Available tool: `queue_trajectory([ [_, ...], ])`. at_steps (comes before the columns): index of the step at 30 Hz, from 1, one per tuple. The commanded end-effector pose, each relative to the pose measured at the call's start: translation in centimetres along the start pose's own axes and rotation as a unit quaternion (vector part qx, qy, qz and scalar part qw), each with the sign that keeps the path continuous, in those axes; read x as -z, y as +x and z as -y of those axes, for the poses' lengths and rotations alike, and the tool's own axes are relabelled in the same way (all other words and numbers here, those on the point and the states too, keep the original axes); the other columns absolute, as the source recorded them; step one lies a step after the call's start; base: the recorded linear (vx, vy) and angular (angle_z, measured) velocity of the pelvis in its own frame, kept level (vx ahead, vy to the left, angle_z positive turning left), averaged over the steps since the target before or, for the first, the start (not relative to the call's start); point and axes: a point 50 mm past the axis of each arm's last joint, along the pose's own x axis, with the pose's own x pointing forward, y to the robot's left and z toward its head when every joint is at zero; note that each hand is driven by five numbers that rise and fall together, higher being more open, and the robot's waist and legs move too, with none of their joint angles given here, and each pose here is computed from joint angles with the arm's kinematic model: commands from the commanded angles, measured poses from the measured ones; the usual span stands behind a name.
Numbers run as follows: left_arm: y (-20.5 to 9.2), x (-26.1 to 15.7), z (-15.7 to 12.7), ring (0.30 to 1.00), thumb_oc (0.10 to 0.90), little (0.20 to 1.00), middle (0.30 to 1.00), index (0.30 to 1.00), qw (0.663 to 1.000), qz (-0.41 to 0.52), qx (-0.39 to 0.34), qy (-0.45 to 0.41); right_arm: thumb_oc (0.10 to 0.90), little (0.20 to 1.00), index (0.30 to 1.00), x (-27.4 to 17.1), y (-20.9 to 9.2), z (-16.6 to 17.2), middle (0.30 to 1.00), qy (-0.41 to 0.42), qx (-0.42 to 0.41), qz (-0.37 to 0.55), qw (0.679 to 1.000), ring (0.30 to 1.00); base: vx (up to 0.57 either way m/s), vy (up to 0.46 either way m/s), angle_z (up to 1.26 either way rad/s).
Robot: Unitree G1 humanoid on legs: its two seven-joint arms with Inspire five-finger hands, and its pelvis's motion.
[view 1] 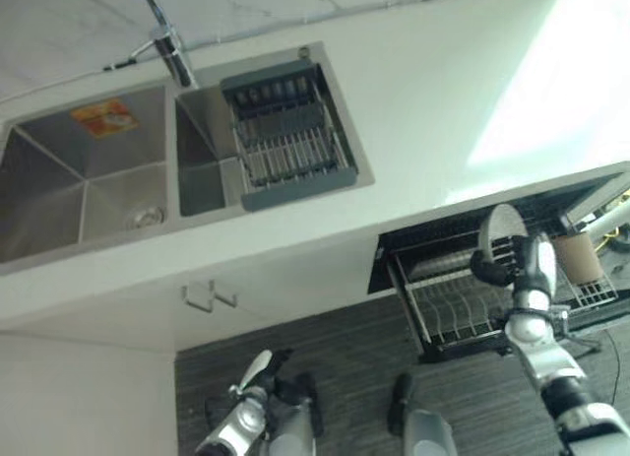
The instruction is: Place the dishes in the dishwasher.
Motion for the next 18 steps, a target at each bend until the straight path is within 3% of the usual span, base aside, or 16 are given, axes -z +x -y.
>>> queue_trajectory([
  [1, -1.6, 4.6, -0.1, 0.900, 0.800, 0.900, 0.900, 0.900, 0.996, -0.058, 0.005, 0.065, 0.400, 0.300, 0.300, -5.4, 2.6, 3.1, 0.300, -0.019, 0.091, 0.113, 0.989, 0.300, -0.04, -0.015, 0.02],
  [9, -1.0, 3.7, -1.2, 0.900, 0.800, 0.900, 0.900, 0.900, 0.998, -0.054, -0.018, 0.023, 0.400, 0.300, 0.300, -2.8, 3.3, 3.6, 0.300, -0.096, 0.088, 0.054, 0.990, 0.300, -0.06, -0.012, 0.06],
  [18, -0.2, 2.0, -2.1, 0.900, 0.800, 0.900, 0.900, 0.900, 0.999, -0.030, -0.036, -0.006, 0.400, 0.300, 0.300, -4.1, 3.8, 1.2, 0.300, -0.063, 0.065, 0.055, 0.994, 0.300, -0.06, -0.004, 0.03],
])
